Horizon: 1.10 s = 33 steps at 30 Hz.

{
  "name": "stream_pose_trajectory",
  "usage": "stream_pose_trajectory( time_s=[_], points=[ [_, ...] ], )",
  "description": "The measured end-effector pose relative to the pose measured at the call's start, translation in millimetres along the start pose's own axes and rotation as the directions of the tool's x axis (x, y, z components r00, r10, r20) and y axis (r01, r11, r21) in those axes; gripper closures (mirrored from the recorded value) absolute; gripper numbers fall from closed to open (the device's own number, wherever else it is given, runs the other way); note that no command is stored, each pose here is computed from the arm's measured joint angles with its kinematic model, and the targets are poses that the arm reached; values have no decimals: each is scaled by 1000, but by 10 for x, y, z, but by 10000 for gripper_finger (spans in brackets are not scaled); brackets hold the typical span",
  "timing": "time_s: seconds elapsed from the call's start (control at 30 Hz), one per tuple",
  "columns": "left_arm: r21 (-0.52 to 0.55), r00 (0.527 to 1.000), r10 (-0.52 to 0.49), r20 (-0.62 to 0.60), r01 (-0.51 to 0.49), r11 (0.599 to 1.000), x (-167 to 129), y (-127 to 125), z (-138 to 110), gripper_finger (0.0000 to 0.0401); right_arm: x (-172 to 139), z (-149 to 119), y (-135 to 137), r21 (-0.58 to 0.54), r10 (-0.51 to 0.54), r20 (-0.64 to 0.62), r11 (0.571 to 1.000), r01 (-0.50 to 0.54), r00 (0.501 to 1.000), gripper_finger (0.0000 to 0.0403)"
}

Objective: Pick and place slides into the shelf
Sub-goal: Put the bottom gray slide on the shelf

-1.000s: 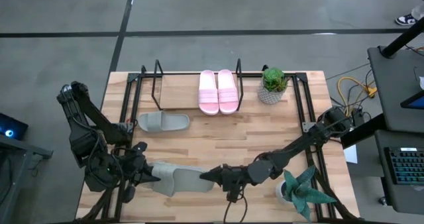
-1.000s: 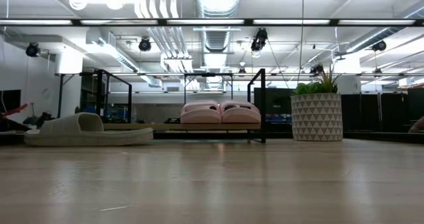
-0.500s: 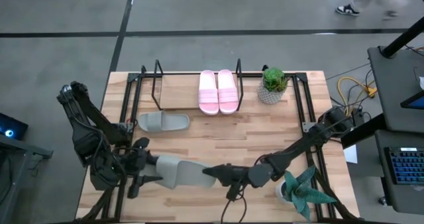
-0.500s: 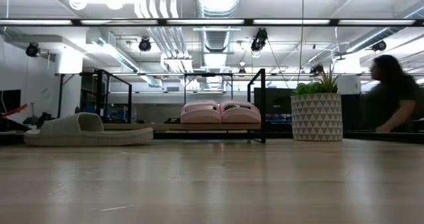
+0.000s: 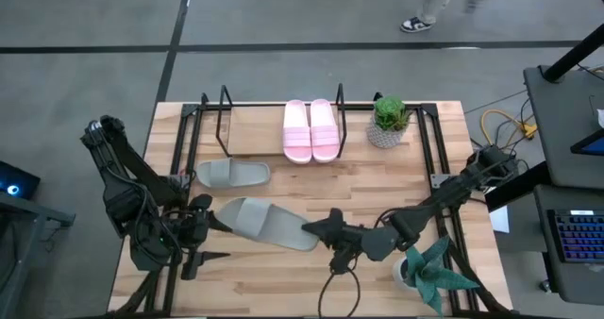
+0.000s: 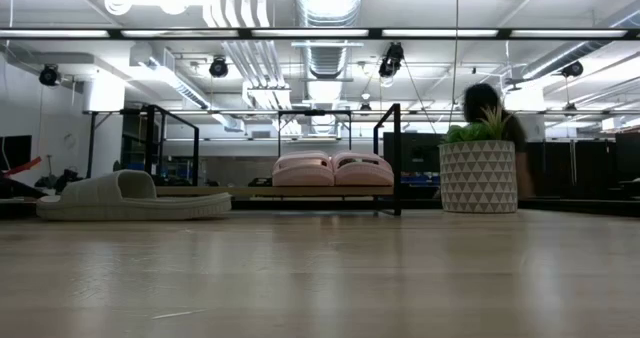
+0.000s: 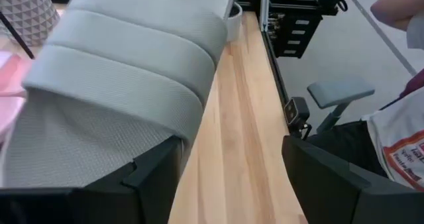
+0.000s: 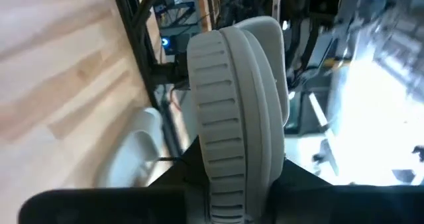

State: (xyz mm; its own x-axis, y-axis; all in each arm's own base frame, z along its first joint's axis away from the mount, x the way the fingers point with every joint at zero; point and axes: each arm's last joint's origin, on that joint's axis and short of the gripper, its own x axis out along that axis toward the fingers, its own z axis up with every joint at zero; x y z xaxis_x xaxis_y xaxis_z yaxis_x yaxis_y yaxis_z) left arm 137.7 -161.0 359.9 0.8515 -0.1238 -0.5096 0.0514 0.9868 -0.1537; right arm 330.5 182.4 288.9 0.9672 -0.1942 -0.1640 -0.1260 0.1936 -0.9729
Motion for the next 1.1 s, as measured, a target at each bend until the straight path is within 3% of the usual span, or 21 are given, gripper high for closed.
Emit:
stream_pose_trajectory(
  time_s=[0.17, 0.37, 0.47, 0.67, 0.77, 0.97, 1.1],
  points=[
    [103, 997, 71, 29, -74, 992, -5, 34, -8, 157, -57, -62, -52, 170, 5, -21, 985, -2, 1000, 354],
    [294, 966, 216, 141, -249, 923, 33, 32, 24, 157, -120, -125, -136, 284, -52, -143, 954, 92, 988, 354],
    [412, 933, 298, 203, -357, 838, 80, 14, 23, 157, -149, -159, -163, 316, -74, -200, 939, 136, 977, 354],
    [600, 811, 479, 337, -577, 554, 282, -98, -9, 157, -158, -190, -193, 374, -85, -229, 912, 169, 970, 354],
    [637, 783, 508, 359, -603, 480, 420, -169, -2, 157, -146, -208, -195, 374, -87, -244, 911, 177, 966, 354],
    [677, 743, 565, 358, -623, 391, 630, -166, -31, 157, -128, -230, -201, 420, -90, -256, 886, 195, 962, 354],
    [683, 685, 621, 381, -661, 311, 653, -92, -29, 157, -136, -219, -197, 422, -89, -253, 886, 193, 963, 356]
  ],
)
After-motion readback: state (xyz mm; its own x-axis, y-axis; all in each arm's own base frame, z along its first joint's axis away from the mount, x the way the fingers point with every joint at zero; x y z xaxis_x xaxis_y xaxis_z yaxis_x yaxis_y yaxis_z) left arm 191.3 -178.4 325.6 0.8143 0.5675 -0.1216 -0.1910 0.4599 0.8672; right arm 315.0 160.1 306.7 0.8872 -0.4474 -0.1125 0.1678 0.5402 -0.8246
